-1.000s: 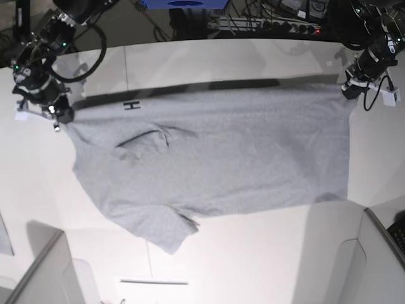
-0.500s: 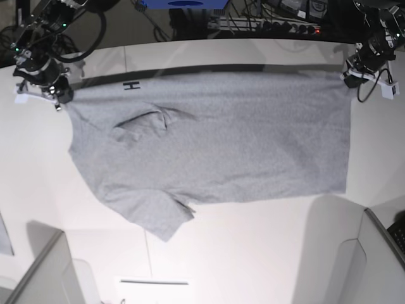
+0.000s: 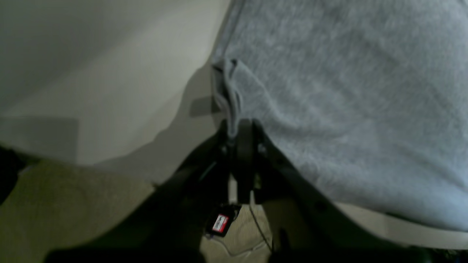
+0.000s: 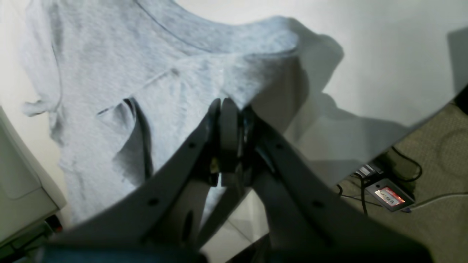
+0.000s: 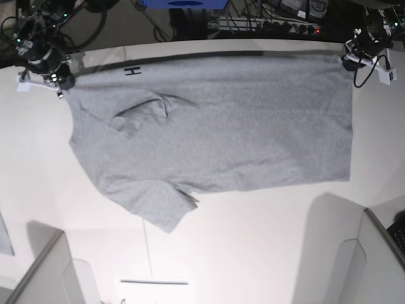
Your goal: Fold the T-shirt properly
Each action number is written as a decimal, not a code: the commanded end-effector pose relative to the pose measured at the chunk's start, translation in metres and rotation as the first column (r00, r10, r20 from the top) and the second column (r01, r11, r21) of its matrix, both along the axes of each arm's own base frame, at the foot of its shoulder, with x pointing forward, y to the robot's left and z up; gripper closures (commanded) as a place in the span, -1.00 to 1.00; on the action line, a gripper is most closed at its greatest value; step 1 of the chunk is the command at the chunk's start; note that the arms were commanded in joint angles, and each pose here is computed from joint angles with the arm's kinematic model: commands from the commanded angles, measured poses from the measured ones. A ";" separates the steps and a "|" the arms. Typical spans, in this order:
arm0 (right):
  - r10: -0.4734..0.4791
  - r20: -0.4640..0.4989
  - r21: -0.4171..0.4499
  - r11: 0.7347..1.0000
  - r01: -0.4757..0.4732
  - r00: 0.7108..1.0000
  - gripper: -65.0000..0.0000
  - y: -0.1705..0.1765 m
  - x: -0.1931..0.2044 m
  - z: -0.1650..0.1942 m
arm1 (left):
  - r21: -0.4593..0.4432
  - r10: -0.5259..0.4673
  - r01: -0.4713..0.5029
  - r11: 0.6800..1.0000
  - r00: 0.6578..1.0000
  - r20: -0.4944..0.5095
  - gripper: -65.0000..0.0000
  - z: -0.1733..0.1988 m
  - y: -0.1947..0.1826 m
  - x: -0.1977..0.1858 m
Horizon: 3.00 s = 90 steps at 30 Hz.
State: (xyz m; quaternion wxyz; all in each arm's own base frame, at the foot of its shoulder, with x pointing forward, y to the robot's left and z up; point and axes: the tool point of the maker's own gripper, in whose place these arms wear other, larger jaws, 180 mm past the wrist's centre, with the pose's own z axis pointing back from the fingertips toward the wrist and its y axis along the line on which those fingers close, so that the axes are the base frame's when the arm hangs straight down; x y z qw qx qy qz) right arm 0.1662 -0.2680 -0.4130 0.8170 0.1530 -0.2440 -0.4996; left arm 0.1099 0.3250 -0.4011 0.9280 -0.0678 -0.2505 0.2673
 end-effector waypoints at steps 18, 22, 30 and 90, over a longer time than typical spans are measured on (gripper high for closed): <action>-0.002 -0.034 -0.045 0.999 0.000 0.999 1.00 -0.010 -0.019 -0.002 | 0.030 -0.007 0.007 1.000 1.000 0.000 1.00 0.005 0.007 -0.003; -0.004 -0.037 -0.046 0.999 0.003 0.999 1.00 -0.011 -0.021 -0.002 | 0.029 -0.008 0.008 1.000 1.000 -0.001 1.00 0.005 0.007 -0.003; -0.003 -0.039 -0.046 0.999 0.001 0.999 1.00 -0.011 -0.021 -0.002 | 0.029 -0.008 0.008 1.000 1.000 -0.001 1.00 0.005 0.007 -0.003; 0.630 0.282 -0.356 0.769 -0.531 0.724 0.28 0.051 0.269 0.096 | 0.361 0.012 -0.123 0.924 0.956 0.294 1.00 0.115 0.104 0.113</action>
